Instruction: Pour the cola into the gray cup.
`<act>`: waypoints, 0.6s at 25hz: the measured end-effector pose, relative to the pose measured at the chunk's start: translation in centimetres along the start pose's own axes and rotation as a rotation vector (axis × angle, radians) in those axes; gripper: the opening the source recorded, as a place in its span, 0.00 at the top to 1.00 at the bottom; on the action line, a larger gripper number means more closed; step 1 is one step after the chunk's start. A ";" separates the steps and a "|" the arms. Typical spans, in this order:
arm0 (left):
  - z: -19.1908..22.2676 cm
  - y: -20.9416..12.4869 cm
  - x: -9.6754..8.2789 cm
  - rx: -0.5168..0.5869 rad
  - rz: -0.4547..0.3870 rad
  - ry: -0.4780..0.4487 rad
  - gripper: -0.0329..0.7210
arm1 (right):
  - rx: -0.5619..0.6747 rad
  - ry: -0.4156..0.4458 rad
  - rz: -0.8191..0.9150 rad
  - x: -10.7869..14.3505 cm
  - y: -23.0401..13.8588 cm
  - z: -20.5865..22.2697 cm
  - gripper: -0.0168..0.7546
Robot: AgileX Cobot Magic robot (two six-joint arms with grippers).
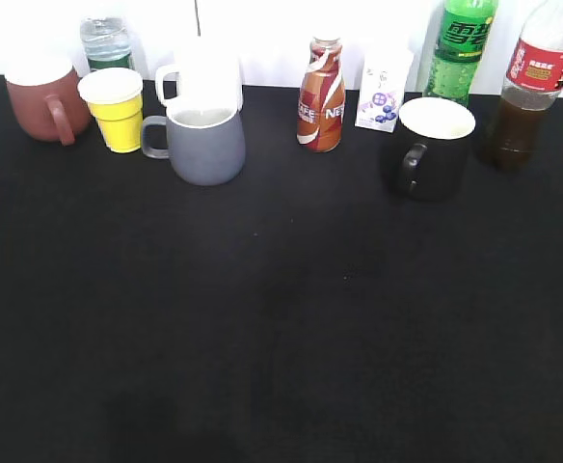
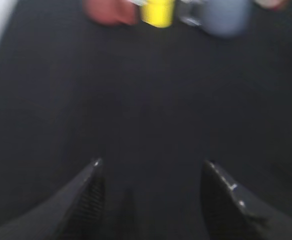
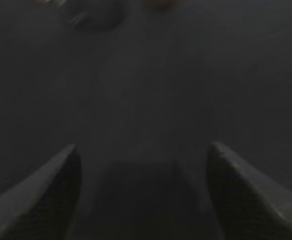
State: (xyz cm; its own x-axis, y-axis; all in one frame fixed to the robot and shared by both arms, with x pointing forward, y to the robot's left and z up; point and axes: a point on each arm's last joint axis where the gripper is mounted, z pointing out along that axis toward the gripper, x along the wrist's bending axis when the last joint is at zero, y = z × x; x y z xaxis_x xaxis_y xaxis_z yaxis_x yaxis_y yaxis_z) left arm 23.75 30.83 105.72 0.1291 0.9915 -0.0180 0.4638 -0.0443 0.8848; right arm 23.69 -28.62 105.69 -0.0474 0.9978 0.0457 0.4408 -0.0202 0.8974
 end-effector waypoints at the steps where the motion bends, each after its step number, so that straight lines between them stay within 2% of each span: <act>1: -0.2 -0.1 0.0 -0.014 -0.012 0.021 0.35 | -0.021 -0.006 0.003 0.1 -0.1 -0.3 0.22; 9: -0.5 -0.3 0.0 -0.036 -0.022 0.038 0.35 | -0.024 -0.001 0.007 0.1 -0.2 -0.3 0.22; 15: -0.5 -0.3 -0.1 -0.037 -0.056 0.105 0.35 | -0.024 -0.001 0.007 0.1 -0.2 -0.3 0.22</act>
State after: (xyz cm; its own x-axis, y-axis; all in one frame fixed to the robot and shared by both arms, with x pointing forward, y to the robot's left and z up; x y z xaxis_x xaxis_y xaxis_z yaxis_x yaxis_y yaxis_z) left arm 23.13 30.86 105.71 0.0100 0.9997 -0.0210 0.4344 0.0146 0.9006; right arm 23.33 -28.51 105.63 -0.0436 0.9977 0.0513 0.4195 -0.0283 0.9073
